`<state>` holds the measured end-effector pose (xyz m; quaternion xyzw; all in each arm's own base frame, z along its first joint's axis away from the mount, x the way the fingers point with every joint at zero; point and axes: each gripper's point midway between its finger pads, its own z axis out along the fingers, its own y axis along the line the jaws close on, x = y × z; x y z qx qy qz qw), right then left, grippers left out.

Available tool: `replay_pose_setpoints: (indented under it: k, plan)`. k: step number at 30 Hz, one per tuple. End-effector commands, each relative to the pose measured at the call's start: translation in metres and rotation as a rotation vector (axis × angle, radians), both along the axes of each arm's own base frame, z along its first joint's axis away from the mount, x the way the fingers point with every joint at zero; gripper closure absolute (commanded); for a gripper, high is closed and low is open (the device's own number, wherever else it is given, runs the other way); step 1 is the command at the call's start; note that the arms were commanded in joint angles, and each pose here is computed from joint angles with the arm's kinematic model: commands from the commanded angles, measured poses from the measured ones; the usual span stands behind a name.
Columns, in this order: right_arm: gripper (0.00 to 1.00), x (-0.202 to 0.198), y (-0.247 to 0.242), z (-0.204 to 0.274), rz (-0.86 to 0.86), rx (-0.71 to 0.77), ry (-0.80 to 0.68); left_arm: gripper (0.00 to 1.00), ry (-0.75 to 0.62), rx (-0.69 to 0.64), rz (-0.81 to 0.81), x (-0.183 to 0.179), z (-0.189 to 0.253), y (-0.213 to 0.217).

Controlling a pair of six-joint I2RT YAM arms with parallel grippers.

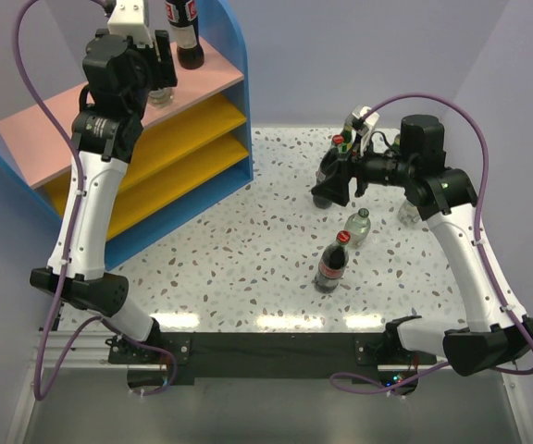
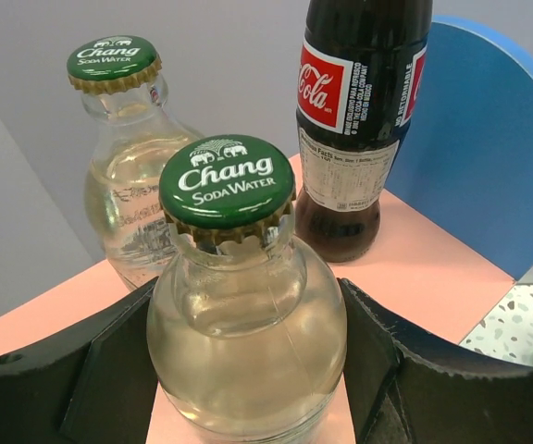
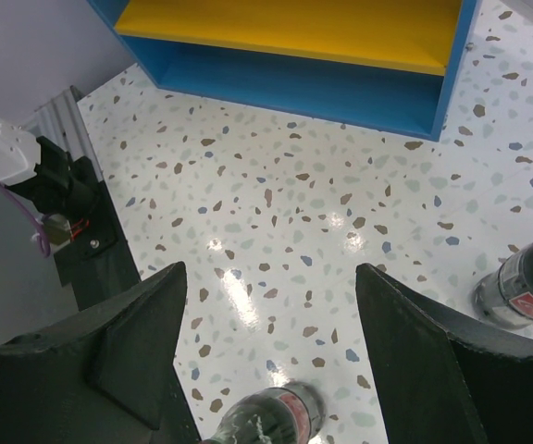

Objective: Place and organize the beverage onto the shelf
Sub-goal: Place the drink on the shelf.

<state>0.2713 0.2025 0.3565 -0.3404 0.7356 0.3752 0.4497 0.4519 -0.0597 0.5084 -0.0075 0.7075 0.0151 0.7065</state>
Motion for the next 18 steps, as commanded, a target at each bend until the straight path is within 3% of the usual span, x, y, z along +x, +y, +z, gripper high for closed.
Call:
replay_pose_setpoints:
  k: [1,14,18]
  plan:
    - [0.23,-0.002,0.001,0.01,0.015,0.025,-0.025,1.0,-0.213,-0.021,0.031,-0.016,0.063,0.014]
    - [0.23,-0.002,0.001,0.011,0.018,0.027,-0.026,0.99,-0.199,-0.02,0.012,-0.008,0.051,0.009]
    - [0.23,-0.002,0.001,0.01,0.018,0.027,-0.025,0.9,-0.191,-0.021,0.008,-0.008,0.047,0.009]
